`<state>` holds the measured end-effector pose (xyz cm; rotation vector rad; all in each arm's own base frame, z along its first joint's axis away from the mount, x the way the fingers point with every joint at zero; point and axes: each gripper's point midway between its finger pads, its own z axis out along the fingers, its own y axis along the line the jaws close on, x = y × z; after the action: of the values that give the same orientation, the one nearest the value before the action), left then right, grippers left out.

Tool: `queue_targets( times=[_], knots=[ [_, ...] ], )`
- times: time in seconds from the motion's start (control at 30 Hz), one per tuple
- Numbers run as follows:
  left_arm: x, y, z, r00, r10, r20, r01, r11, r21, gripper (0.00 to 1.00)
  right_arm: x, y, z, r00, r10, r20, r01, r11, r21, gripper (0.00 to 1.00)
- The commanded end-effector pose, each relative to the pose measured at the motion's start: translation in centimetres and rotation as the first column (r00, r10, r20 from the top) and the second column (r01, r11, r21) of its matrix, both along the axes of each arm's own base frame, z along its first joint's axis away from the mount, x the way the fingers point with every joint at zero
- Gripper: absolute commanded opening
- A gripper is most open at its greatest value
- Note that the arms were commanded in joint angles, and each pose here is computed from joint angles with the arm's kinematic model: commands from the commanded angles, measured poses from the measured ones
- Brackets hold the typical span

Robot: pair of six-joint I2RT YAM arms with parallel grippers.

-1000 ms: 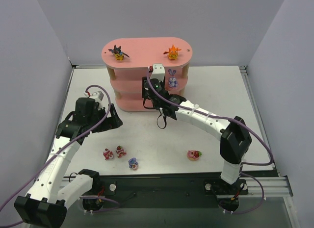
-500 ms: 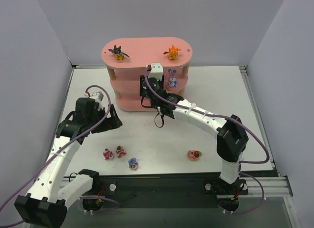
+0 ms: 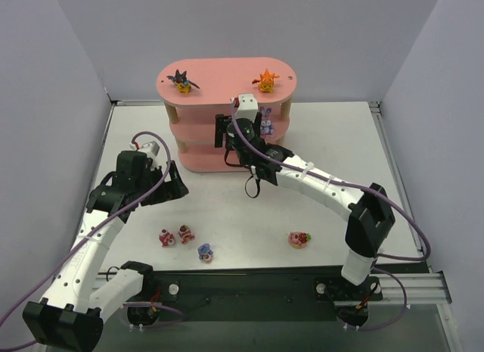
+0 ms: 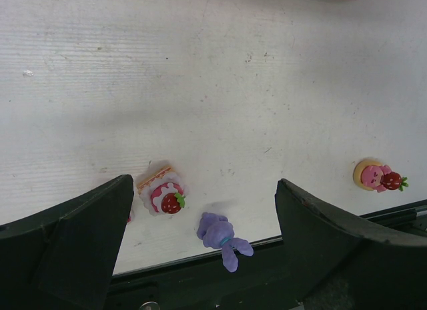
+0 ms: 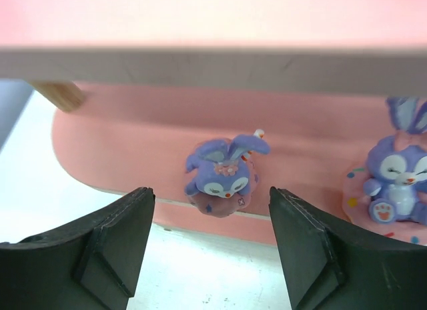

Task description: Place and organize the plastic toys onto the shelf

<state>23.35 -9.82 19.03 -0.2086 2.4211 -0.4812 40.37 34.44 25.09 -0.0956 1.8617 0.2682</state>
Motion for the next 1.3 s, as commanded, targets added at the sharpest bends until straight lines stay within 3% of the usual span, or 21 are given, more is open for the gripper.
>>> queue_targets(
  times=[0.0,0.13,0.27,0.37,0.47,0.57,0.7,0.83,0.9,0.97,1.07,1.27],
  knots=[
    [0.5,0.5,0.9,0.999,0.004,0.033,-0.005,1.0,0.017,0.97,-1.8,-0.4,4.7,0.998,0.037,0.059,-0.042,0.996,0.085,0.72],
    [0.6,0.6,1.1,0.999,0.004,0.046,-0.004,1.0,0.02,0.97,-4.7,-0.7,5.4,0.992,0.124,0.036,-0.126,0.989,0.077,0.74],
    [0.6,0.5,1.3,0.998,0.0,0.056,-0.001,1.0,0.019,0.97,-8.7,-0.4,4.5,0.952,0.304,0.027,-0.305,0.951,0.046,0.74],
    [0.6,0.6,1.3,0.998,0.001,0.062,-0.002,1.0,0.019,0.97,-12.6,0.5,1.7,0.866,0.497,-0.051,-0.496,0.868,0.028,0.73],
    [0.6,0.5,1.3,0.998,-0.001,0.062,-0.001,1.0,0.019,0.97,-17.8,2.0,-1.6,0.73,0.672,-0.123,-0.674,0.738,0.034,0.73],
    [0.5,0.7,1.2,0.998,0.002,0.06,-0.003,1.0,0.023,0.97,-22.4,3.3,-4.6,0.633,0.752,-0.181,-0.766,0.643,-0.005,0.73],
    [0.4,0.9,1.2,0.998,0.014,0.058,-0.016,0.999,0.03,0.97,-26.5,5.1,-8.1,0.57,0.788,-0.235,-0.806,0.591,0.025,0.73],
    [0.1,1.4,1.1,0.998,0.029,0.051,-0.032,0.998,0.046,0.97,-29.1,6.1,-10.2,0.586,0.774,-0.239,-0.795,0.607,0.016,0.73],
    [0.0,1.4,1.0,0.999,0.028,0.046,-0.03,0.998,0.051,0.97,-31.3,6.6,-11.5,0.557,0.786,-0.267,-0.812,0.583,0.021,0.74],
    [-0.2,1.5,0.8,0.999,0.025,0.035,-0.027,0.998,0.056,0.97,-31.4,6.7,-12.2,0.594,0.759,-0.266,-0.789,0.615,-0.007,0.74],
    [-0.4,1.5,0.6,1.0,0.018,0.026,-0.02,0.998,0.061,0.97,-32.8,7.3,-14.0,0.598,0.747,-0.29,-0.781,0.624,-0.003,0.74],
    [-0.8,1.5,0.5,1.0,0.004,0.014,-0.005,0.998,0.067,0.97,-31.0,8.0,-17.4,0.723,0.638,-0.264,-0.661,0.75,0.002,0.73]
  ],
)
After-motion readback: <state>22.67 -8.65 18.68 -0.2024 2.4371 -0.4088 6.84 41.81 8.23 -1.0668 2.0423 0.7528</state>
